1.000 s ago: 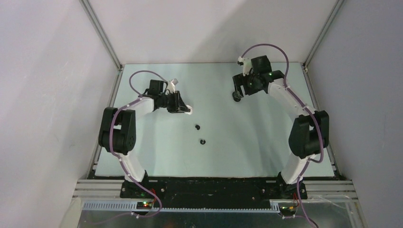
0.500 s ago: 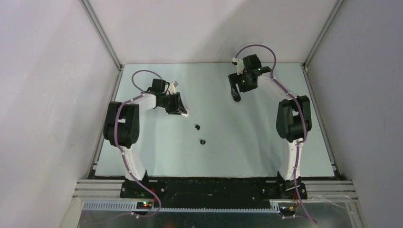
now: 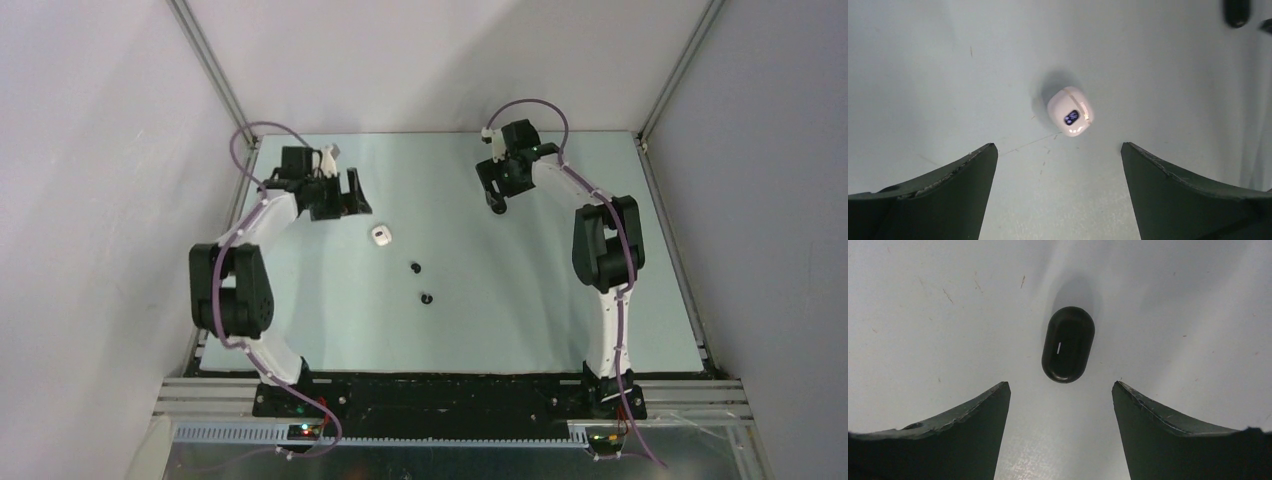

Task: Insert the wireless bluetooth earbuds into the charging case
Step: Place the charging case with the earbuds at the center of the board, then pick up the charging case from the center of the board.

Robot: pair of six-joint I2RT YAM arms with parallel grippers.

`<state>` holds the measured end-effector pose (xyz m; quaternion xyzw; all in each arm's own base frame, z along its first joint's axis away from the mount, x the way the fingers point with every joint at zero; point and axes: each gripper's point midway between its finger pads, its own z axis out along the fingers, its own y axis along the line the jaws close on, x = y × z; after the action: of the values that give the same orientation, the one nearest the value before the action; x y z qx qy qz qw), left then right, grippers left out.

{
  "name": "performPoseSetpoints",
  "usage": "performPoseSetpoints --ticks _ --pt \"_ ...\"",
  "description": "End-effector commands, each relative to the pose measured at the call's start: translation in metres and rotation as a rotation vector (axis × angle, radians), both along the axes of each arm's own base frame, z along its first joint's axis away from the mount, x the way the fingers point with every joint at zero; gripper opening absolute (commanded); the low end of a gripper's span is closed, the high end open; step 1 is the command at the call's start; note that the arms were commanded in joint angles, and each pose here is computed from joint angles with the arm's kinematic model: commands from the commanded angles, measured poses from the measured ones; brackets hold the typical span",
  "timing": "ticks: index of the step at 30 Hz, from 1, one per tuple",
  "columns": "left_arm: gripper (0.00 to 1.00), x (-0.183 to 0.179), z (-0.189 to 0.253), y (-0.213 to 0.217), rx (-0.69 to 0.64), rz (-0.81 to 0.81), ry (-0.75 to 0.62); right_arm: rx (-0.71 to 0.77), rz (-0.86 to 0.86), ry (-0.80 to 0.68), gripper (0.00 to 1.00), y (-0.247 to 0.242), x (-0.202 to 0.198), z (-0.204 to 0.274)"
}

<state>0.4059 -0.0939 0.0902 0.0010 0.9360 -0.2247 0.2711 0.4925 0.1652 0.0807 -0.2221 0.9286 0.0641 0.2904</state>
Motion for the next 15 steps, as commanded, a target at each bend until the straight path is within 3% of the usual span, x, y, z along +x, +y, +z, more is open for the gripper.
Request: performPoseSetpoints --ticks 1,5,11,15 --pt "1.00 0.014 0.113 0.002 0.025 -0.012 -0.295 -0.030 -0.033 -0.074 0.79 -0.001 0.020 0.012" --pt "1.00 0.004 0.123 -0.003 0.014 -0.066 -0.304 -0.039 -0.054 -0.050 0.77 0.000 0.020 0.001" --pt "1.00 -0.013 0.107 -0.020 -0.071 -0.131 -0.176 -0.086 -0.078 -0.026 0.70 0.002 0.020 -0.016" --pt "1.00 -0.018 0.090 -0.011 -0.005 -0.101 -0.146 -0.086 -0.083 -0.010 0.67 0.007 0.019 -0.027"
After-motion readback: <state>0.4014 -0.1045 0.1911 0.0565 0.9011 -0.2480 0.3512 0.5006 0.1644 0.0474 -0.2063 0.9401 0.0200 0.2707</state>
